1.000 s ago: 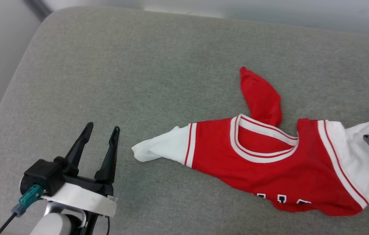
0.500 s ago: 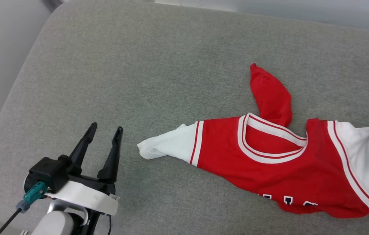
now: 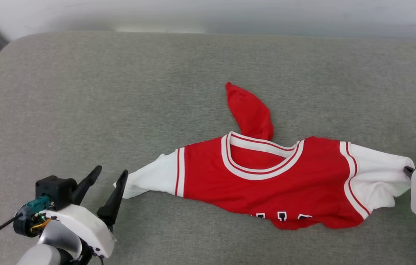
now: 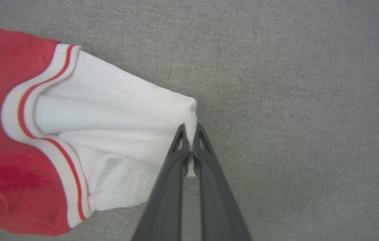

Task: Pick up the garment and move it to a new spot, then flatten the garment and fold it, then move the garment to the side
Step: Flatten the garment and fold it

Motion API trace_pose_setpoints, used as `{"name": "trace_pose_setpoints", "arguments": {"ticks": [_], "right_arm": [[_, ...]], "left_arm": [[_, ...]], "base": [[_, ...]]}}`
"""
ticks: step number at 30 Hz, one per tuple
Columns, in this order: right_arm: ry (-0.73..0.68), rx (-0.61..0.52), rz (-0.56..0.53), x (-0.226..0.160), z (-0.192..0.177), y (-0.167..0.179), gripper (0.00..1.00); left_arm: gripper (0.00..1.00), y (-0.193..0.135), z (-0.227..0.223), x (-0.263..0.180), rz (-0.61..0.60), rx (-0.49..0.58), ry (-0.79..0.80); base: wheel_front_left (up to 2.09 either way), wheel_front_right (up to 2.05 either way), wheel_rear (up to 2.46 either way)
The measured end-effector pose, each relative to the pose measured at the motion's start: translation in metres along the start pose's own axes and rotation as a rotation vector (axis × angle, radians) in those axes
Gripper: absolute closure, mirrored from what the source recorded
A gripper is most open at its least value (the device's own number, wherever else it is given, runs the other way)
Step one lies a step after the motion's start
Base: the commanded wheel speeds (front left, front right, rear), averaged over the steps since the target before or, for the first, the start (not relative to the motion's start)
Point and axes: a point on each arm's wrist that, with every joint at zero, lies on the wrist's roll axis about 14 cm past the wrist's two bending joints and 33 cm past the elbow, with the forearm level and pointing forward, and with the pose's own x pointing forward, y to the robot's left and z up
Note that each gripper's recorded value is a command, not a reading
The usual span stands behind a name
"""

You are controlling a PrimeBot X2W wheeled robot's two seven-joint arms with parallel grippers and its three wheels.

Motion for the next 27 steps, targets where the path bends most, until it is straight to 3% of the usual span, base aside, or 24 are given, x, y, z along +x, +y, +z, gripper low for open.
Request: {"name": "trace_pose_setpoints", "arguments": {"ticks": [10,27], "right_arm": [[-0.025,0.029,-0.006,-0.012,-0.005,0.000,1.00],[-0.005,0.030,0.007,0.007,-0.010,0.003,1.00]], "left_arm": [[0.00,0.008,-0.042,0.009,-0.033,0.041,0.388],[0.00,0.015,-0.082,0.024,-0.028,0.108,0.652]], "base": [[0.00,0.00,0.00],[0.00,0.00,0.00]]}}
